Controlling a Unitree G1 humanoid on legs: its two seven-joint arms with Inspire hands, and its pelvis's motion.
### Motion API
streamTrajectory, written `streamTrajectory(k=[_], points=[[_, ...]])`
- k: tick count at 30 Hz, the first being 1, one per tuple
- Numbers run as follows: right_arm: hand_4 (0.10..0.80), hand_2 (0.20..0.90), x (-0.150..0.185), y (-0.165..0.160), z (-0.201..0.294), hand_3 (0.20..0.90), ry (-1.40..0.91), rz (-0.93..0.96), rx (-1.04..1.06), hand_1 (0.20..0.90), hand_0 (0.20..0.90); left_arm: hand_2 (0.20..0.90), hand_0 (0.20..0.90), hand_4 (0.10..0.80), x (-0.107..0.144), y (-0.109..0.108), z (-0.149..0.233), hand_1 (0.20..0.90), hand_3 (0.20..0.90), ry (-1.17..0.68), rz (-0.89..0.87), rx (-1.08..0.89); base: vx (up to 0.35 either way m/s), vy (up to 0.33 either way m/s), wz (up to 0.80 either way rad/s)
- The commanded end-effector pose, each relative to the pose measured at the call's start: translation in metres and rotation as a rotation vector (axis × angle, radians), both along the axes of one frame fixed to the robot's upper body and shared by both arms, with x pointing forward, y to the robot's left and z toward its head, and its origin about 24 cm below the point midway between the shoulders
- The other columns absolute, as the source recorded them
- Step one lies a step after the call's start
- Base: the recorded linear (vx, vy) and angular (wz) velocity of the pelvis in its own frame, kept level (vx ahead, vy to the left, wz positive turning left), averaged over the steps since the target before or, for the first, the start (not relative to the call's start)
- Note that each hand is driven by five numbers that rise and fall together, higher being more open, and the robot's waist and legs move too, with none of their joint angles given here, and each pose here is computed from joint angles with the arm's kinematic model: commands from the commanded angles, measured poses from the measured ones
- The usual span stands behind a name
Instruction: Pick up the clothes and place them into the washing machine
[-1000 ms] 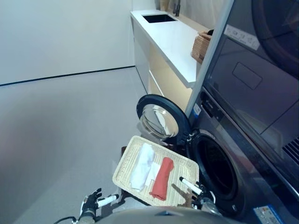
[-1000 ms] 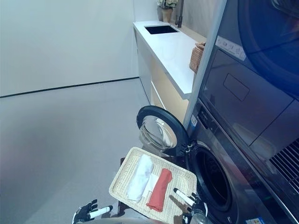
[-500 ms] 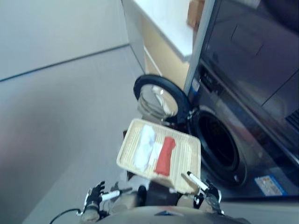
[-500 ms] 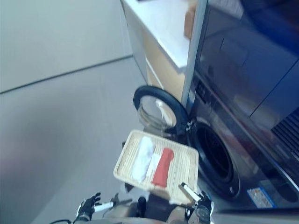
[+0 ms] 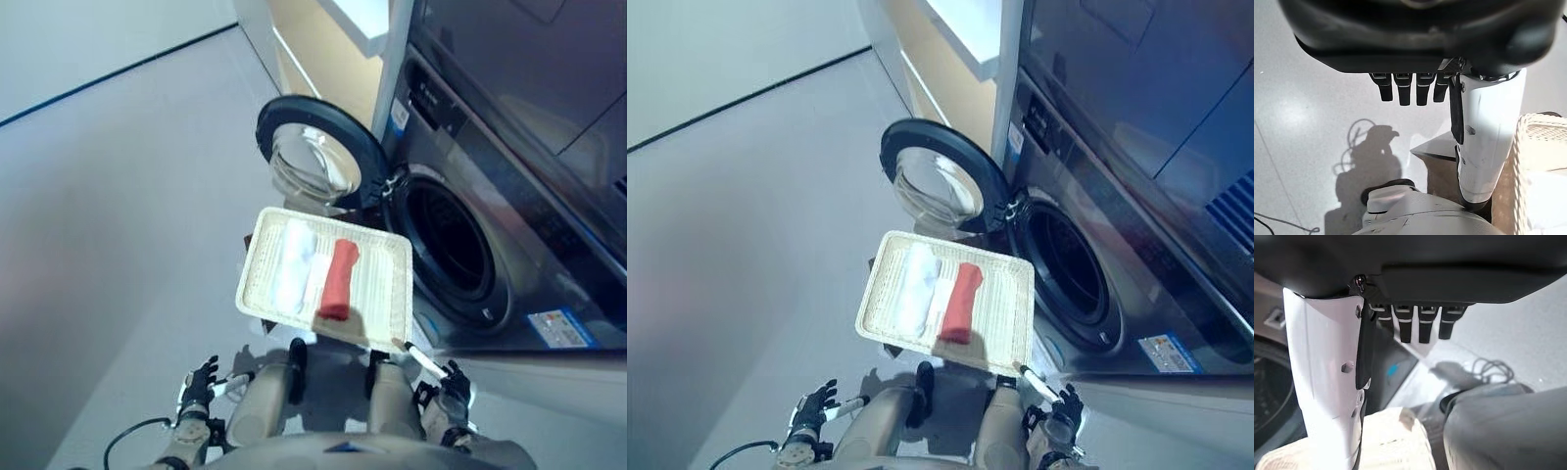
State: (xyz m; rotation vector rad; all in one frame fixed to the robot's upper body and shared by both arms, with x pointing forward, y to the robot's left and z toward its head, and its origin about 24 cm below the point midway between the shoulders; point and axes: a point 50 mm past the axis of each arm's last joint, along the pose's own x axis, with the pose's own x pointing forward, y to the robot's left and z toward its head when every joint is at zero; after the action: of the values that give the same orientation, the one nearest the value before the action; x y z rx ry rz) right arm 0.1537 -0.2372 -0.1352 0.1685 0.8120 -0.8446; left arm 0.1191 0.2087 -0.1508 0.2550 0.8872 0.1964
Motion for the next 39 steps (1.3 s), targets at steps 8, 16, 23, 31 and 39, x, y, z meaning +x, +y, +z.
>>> streamTrajectory(k=[8,16,23,31,39], points=[[0.800,0.900,0.062,-0.010,0.038,0.900,-0.224,-0.083,-0.068,0.900,0.900,0.900,0.900,0.800,0.020,-0.030,0.007,0.900,0.900,-0.127,0.007,-0.092,-0.037,0.011,0.04],[0.800,0.900,0.100,-0.012,0.066,0.900,-0.321,-0.102,-0.097,0.900,0.900,0.900,0.900,0.800,0.030,-0.035,0.012,0.900,0.900,-0.168,-0.011,-0.096,-0.007,0.010,0.08],[0.800,0.900,0.125,-0.016,0.089,0.900,-0.405,-0.129,-0.099,0.900,0.900,0.900,0.900,0.800,0.035,-0.042,0.016,0.900,0.900,-0.207,-0.031,-0.129,0.007,0.009,0.12],[0.800,0.900,0.156,-0.055,0.142,0.900,-0.509,-0.181,-0.210,0.900,0.900,0.900,0.900,0.800,0.022,-0.045,0.016,0.900,0.900,-0.205,-0.072,-0.159,0.011,0.035,0.05],[0.800,0.900,0.185,-0.091,0.219,0.900,-0.681,-0.219,-0.324,0.900,0.900,0.900,0.900,0.800,0.022,-0.049,0.018,0.900,0.900,-0.212,-0.096,-0.191,0.014,0.033,0.00]])
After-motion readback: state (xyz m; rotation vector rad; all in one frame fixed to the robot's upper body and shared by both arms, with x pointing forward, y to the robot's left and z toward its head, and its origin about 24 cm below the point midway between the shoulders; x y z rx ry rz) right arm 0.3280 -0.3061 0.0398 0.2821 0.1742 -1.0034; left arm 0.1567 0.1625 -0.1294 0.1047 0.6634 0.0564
